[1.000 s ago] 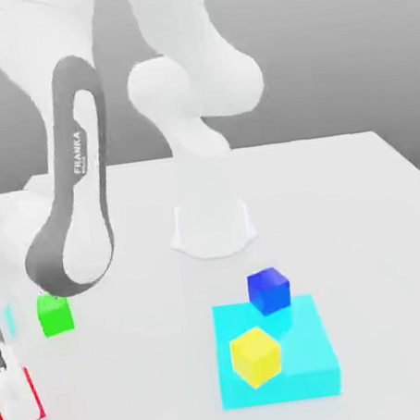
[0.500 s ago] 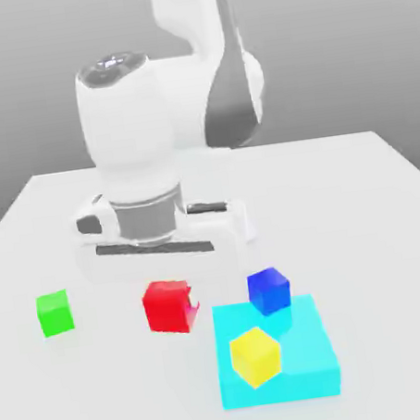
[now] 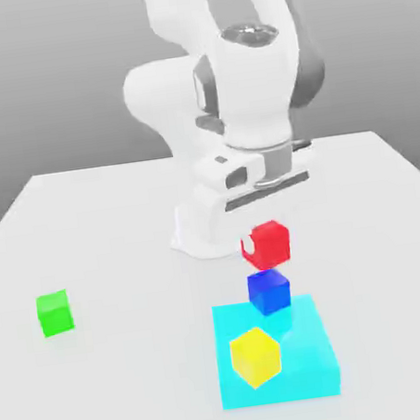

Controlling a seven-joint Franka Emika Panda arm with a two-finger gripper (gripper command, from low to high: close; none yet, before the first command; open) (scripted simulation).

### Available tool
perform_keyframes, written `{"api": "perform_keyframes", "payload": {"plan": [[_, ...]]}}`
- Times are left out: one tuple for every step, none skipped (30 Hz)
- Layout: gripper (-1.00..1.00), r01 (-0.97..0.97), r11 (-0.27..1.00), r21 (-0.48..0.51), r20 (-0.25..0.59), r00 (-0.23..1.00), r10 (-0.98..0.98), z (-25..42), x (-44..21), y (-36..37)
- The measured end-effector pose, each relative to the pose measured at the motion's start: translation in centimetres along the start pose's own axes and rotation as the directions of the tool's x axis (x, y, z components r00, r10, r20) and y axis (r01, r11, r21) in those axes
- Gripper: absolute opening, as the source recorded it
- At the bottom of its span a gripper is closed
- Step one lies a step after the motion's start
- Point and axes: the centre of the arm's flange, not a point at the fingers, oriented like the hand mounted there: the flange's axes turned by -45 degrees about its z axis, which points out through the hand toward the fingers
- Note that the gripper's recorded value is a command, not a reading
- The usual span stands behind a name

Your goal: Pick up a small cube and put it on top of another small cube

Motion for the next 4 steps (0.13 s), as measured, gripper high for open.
{"api": "perform_keyframes", "payload": {"plan": [[1.00, 0.000, 1.000, 0.000, 0.000, 1.000, 0.000, 0.77, -0.08, -0.03], [1.00, 0.000, 1.000, 0.000, 0.000, 1.000, 0.000, 0.77, -0.08, -0.03], [1.00, 0.000, 1.000, 0.000, 0.000, 1.000, 0.000, 0.77, -0.08, -0.03], [1.00, 0.000, 1.000, 0.000, 0.000, 1.000, 0.000, 0.77, -0.08, -0.03]]}}
